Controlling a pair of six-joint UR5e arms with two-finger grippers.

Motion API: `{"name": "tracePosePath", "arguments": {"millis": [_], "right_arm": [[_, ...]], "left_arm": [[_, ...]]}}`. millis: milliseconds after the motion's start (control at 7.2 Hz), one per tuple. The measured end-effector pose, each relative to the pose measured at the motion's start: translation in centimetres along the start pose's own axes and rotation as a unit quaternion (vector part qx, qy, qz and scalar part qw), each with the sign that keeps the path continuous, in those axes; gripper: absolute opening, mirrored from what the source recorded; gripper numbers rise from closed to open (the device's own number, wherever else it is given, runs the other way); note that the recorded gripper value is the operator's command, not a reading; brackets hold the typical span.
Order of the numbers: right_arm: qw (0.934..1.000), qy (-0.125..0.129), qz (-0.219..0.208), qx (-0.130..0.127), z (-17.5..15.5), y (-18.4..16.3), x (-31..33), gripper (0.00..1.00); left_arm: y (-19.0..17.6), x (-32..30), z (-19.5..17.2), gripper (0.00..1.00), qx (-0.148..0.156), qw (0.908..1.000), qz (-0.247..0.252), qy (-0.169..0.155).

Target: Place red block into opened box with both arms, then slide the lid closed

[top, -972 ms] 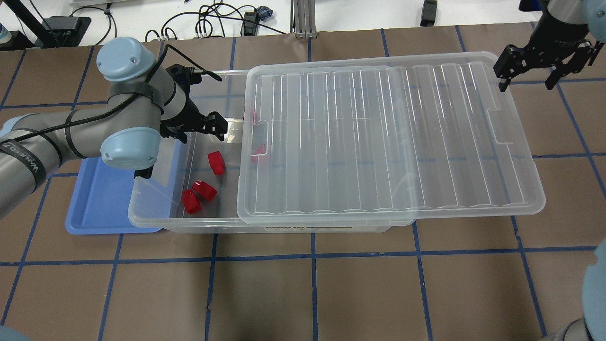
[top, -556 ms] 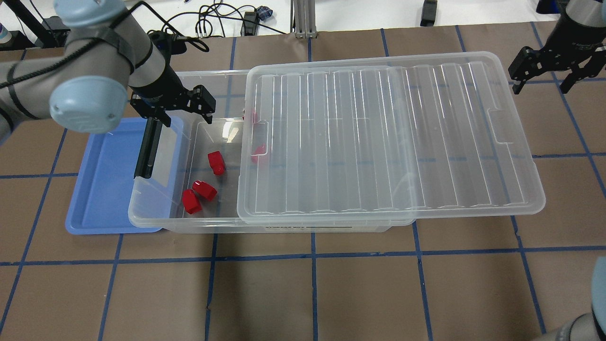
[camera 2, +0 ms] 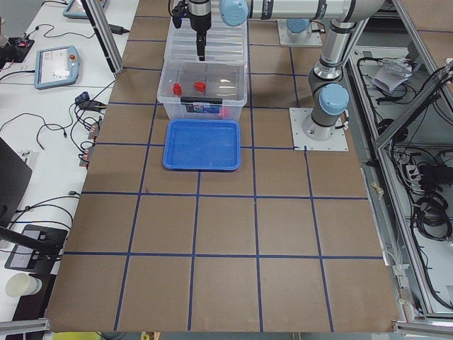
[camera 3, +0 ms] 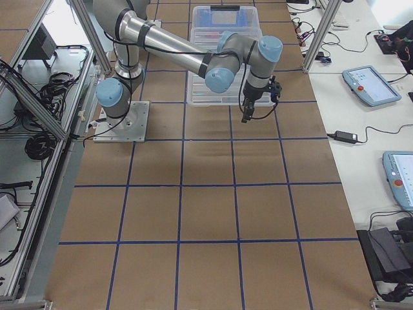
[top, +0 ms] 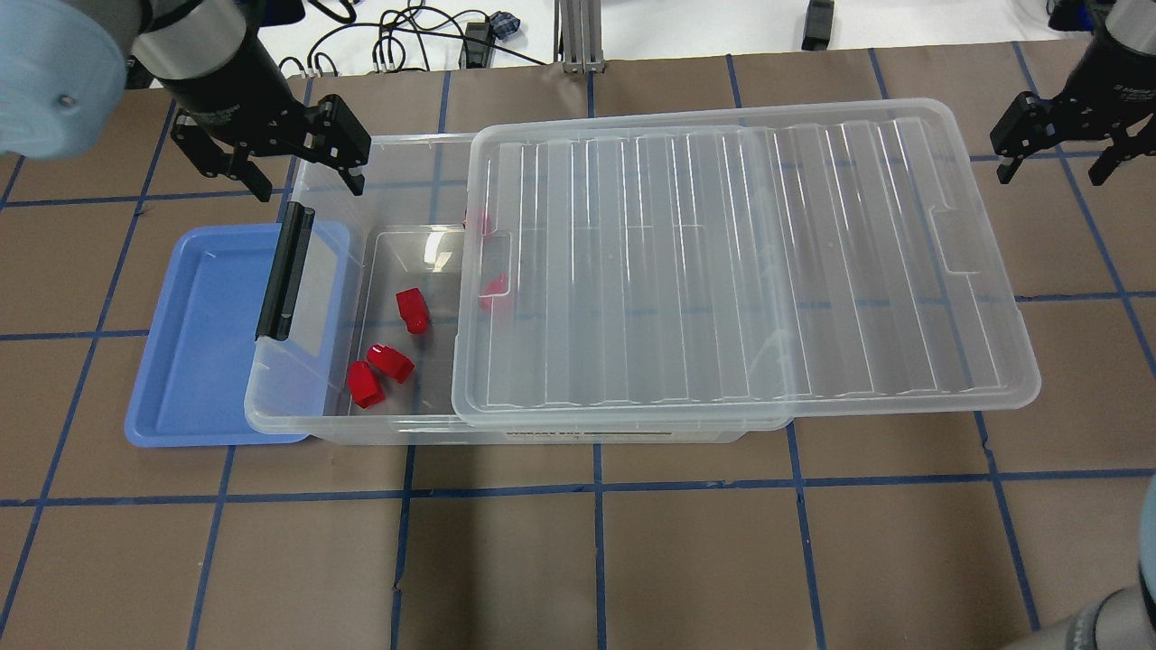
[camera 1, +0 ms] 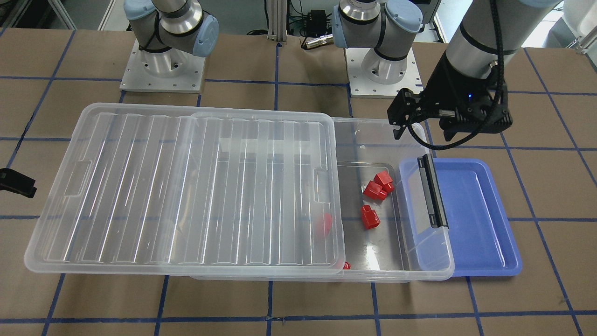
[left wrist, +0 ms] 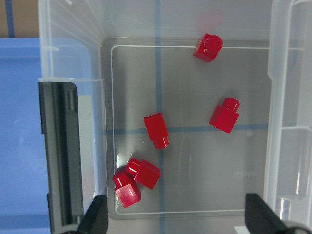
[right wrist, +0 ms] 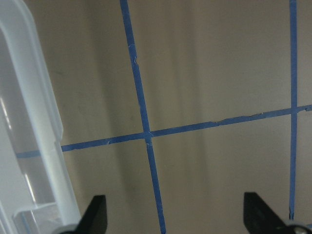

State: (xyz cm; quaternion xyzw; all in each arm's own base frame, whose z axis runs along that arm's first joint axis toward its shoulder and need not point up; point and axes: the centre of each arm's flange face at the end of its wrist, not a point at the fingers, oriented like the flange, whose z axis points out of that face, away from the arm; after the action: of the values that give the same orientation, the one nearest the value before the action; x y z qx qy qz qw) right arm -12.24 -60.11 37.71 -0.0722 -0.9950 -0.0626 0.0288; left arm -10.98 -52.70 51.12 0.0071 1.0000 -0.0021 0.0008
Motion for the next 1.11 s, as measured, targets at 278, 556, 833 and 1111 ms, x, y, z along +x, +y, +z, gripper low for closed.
{"name": "tracePosePath", "arguments": {"millis": [278, 556, 833, 1111], "right_arm": [[0.9999, -0.005, -0.001, -0.015, 1.2, 0.7, -0.2, 1.0], [0.9995, -0.008, -0.002, -0.029, 3.0, 1.3, -0.5, 1.0], [0.9994, -0.011, -0.002, -0.032, 3.4, 1.7, -0.8, 1.0], [0.9996, -0.015, -0.005, -0.023, 2.5, 2.1, -1.4, 1.0]], "left_arm": [[1.9, 0.0, -1.5, 1.0, 0.007, 1.0, 0.003, -0.005], [1.9, 0.4, -1.7, 1.0, 0.016, 0.9998, 0.004, 0.012], [1.8, 0.3, -1.9, 1.0, 0.02, 0.9995, 0.024, -0.003], [1.6, 0.2, -1.7, 1.0, 0.018, 0.9994, 0.03, -0.008]]}}
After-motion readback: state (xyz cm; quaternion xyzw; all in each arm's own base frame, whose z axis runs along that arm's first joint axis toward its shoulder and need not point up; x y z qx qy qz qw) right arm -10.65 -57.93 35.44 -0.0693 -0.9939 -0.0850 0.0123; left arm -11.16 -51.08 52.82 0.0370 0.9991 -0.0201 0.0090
